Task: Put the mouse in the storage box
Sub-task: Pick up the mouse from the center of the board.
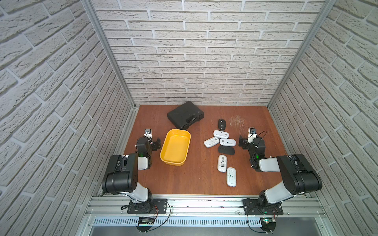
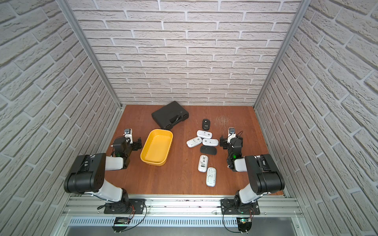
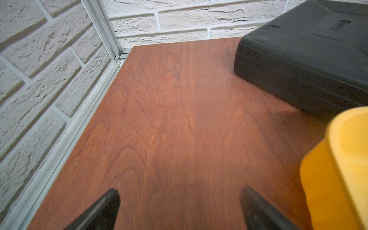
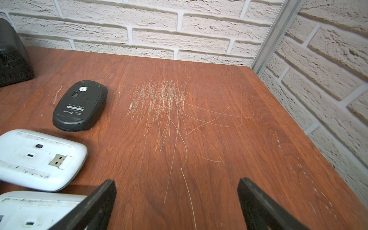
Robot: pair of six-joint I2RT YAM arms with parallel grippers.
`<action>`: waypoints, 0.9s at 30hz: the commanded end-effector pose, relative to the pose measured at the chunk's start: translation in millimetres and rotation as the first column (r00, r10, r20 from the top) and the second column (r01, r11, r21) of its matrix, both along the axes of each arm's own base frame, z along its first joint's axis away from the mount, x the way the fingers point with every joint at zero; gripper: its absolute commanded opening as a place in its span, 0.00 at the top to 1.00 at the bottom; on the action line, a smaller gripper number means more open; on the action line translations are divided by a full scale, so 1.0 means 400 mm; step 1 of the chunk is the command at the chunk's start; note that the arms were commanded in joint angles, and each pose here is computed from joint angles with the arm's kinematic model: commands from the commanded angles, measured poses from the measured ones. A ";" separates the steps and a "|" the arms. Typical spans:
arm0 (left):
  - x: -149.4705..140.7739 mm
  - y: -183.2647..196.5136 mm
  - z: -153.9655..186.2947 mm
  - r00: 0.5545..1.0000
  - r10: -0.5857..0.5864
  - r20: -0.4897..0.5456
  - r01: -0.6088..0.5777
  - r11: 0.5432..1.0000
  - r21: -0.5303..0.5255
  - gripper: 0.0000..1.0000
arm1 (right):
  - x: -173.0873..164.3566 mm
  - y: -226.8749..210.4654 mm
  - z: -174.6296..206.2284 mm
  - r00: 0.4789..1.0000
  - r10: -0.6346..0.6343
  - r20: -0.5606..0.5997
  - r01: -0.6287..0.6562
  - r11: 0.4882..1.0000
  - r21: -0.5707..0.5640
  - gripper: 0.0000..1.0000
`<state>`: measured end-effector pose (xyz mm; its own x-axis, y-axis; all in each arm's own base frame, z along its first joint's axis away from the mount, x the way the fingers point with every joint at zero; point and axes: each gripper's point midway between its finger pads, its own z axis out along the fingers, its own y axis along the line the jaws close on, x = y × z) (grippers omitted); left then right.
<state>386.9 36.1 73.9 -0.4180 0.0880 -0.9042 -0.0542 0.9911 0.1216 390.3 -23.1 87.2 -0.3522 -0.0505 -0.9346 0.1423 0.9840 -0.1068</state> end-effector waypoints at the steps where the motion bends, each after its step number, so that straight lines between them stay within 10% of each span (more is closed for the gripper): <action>1: 0.020 0.002 0.035 0.999 0.011 0.051 -0.013 1.000 0.023 0.02 | 0.010 -0.003 0.029 0.999 -0.004 0.045 0.003 1.000 0.012 0.01; 8: -0.026 -0.015 0.223 0.978 0.139 0.156 -0.165 0.971 0.174 0.02 | 0.009 -0.002 0.035 0.998 0.000 0.055 -0.001 1.000 0.011 0.01; 18: -0.145 -0.057 0.417 0.978 0.208 0.027 -0.180 0.898 -0.401 0.02 | -0.091 -0.037 0.381 0.986 -0.143 0.083 0.130 0.982 0.139 0.01; 20: -0.180 -0.045 0.408 0.970 0.238 -0.051 -0.232 0.837 -0.496 0.02 | -0.165 -0.147 0.356 0.887 -0.459 0.050 0.433 0.864 0.258 0.01; 22: -0.212 -0.043 0.388 0.967 0.231 -0.110 -0.252 0.786 -0.564 0.02 | -0.303 -0.233 0.278 0.677 -0.728 -0.106 0.718 0.621 0.315 0.01; 23: -0.226 -0.040 0.382 0.968 0.217 -0.123 -0.247 0.764 -0.596 0.02 | -0.310 -0.234 0.257 0.679 -0.722 -0.133 0.722 0.623 0.301 0.01; 25: -0.256 -0.043 0.373 0.973 0.175 -0.150 -0.230 0.706 -0.670 0.02 | -0.215 -0.141 0.243 0.882 -0.453 -0.130 0.470 0.827 0.307 0.00; 27: -0.275 -0.054 0.365 0.980 0.116 -0.163 -0.199 0.660 -0.724 0.02 | -0.170 -0.061 0.237 0.952 -0.280 -0.127 0.307 0.862 0.404 0.02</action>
